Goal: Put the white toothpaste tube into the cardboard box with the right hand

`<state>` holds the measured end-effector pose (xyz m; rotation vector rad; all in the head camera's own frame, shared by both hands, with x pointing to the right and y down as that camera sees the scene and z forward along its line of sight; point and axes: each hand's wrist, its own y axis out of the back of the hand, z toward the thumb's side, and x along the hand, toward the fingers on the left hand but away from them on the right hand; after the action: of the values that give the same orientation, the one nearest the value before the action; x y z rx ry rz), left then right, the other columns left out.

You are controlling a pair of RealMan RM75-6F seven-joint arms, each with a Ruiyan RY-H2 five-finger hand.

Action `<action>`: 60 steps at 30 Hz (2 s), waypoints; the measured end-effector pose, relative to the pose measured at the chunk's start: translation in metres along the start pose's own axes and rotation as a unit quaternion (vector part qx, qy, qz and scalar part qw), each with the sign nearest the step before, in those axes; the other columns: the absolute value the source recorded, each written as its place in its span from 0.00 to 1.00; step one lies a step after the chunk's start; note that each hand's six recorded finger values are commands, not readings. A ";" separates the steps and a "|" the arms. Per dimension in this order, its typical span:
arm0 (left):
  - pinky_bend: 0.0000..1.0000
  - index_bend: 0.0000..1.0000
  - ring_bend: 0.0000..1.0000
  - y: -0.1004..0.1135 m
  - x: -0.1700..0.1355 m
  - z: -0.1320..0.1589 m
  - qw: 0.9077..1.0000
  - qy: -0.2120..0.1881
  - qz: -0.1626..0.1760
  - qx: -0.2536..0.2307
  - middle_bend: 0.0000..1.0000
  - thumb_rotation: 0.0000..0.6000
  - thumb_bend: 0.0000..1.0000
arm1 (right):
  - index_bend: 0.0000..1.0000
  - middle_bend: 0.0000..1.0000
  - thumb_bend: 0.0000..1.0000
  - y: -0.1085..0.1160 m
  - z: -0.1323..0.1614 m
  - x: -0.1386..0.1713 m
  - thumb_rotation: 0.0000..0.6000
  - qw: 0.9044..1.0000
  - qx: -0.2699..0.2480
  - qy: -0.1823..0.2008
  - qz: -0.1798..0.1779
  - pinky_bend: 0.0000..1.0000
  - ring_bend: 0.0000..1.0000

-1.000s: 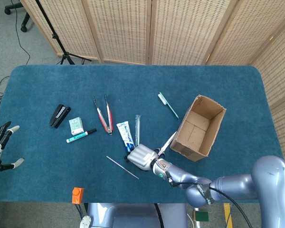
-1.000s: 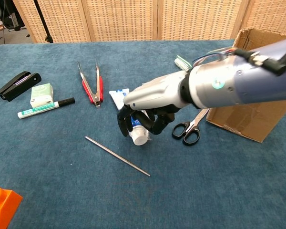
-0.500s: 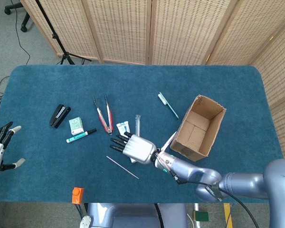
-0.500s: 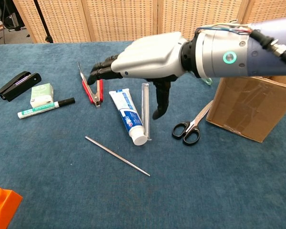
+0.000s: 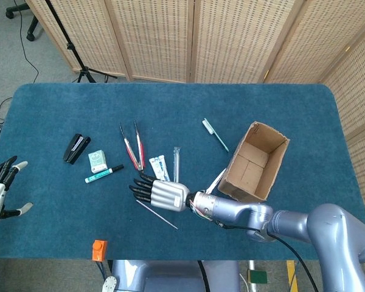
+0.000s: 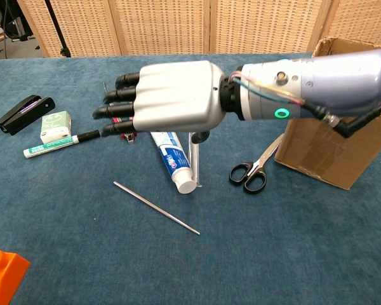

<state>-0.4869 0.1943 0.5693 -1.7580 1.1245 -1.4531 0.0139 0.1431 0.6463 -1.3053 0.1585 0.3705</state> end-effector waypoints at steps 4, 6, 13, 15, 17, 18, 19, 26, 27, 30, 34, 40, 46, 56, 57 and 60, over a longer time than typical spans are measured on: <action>0.12 0.15 0.00 0.000 0.000 0.001 1.000 -0.001 -0.001 0.000 0.00 1.00 0.17 | 0.00 0.00 0.00 -0.008 0.010 -0.006 1.00 1.000 0.026 0.013 0.010 0.09 0.00; 0.12 0.15 0.00 0.000 0.000 0.001 1.000 -0.002 -0.001 0.000 0.00 1.00 0.17 | 0.01 0.00 0.00 -0.010 0.013 -0.008 1.00 0.999 0.034 0.015 0.015 0.09 0.00; 0.12 0.15 0.00 0.001 0.000 -0.001 1.000 0.000 -0.001 -0.004 0.00 1.00 0.17 | 0.05 0.00 0.00 -0.031 0.016 -0.013 1.00 0.996 0.072 0.015 0.054 0.09 0.00; 0.12 0.15 0.00 0.001 0.000 -0.002 1.000 0.001 -0.002 -0.004 0.00 1.00 0.17 | 0.07 0.00 0.00 -0.037 0.015 -0.012 1.00 0.994 0.081 0.014 0.066 0.09 0.00; 0.12 0.15 0.00 0.000 0.001 -0.002 1.000 0.001 -0.003 -0.005 0.00 1.00 0.17 | 0.10 0.00 0.00 -0.046 0.014 -0.011 1.00 0.993 0.089 0.010 0.080 0.09 0.00; 0.12 0.15 0.00 0.000 0.001 -0.002 1.000 0.001 -0.004 -0.005 0.00 1.00 0.17 | 0.11 0.00 0.00 -0.049 0.014 -0.010 1.00 0.992 0.092 0.009 0.086 0.09 0.00; 0.12 0.15 0.00 0.001 0.001 -0.002 1.000 0.001 -0.004 -0.005 0.00 1.00 0.17 | 0.11 0.00 0.00 -0.053 0.014 -0.009 1.00 0.991 0.097 0.008 0.091 0.09 0.00; 0.12 0.15 0.00 -0.001 0.002 -0.003 1.000 0.002 -0.005 -0.003 0.00 1.00 0.17 | 0.16 0.00 0.00 -0.072 0.019 -0.002 1.00 0.987 0.112 0.012 0.111 0.09 0.00; 0.12 0.15 0.00 -0.001 0.003 -0.002 1.000 0.002 -0.005 -0.003 0.00 1.00 0.17 | 0.18 0.01 0.00 -0.074 0.020 -0.002 1.00 0.987 0.113 0.013 0.112 0.09 0.00; 0.12 0.15 0.00 -0.001 0.002 -0.002 1.000 0.003 -0.005 -0.002 0.00 1.00 0.17 | 0.26 0.09 0.01 -0.079 0.023 -0.001 1.00 0.986 0.117 0.017 0.116 0.11 0.02; 0.12 0.15 0.00 -0.002 0.003 -0.002 1.000 0.004 -0.006 -0.003 0.00 1.00 0.17 | 0.42 0.29 0.23 -0.086 0.028 0.001 1.00 0.985 0.118 0.023 0.120 0.27 0.20; 0.12 0.15 0.00 -0.003 0.003 -0.002 1.000 0.004 -0.009 -0.001 0.00 1.00 0.17 | 0.61 0.55 0.77 -0.089 0.031 0.003 1.00 0.988 0.098 0.028 0.114 0.52 0.45; 0.12 0.15 0.00 -0.004 0.003 -0.002 1.000 0.004 -0.010 -0.002 0.00 1.00 0.17 | 0.63 0.57 0.88 -0.085 0.030 0.006 1.00 0.994 0.067 0.031 0.082 0.56 0.47; 0.12 0.15 0.00 -0.004 0.001 0.001 1.000 -0.002 -0.010 -0.002 0.00 1.00 0.17 | 0.63 0.57 0.93 -0.063 0.010 0.015 1.00 0.997 0.071 0.021 0.001 0.56 0.47; 0.12 0.15 0.00 -0.004 0.001 0.002 1.000 -0.003 -0.010 -0.002 0.00 1.00 0.17 | 0.63 0.57 0.93 -0.061 0.008 0.016 1.00 0.997 0.072 0.019 -0.003 0.56 0.47; 0.12 0.15 0.00 -0.004 0.000 0.002 1.000 -0.005 -0.009 -0.003 0.00 1.00 0.17 | 0.63 0.57 0.93 -0.054 0.000 0.017 1.00 0.997 0.070 0.009 -0.017 0.56 0.47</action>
<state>-0.4838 0.1960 0.5717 -1.7807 1.1116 -1.4524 0.0484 0.1350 0.6900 -1.1715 0.1740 0.3128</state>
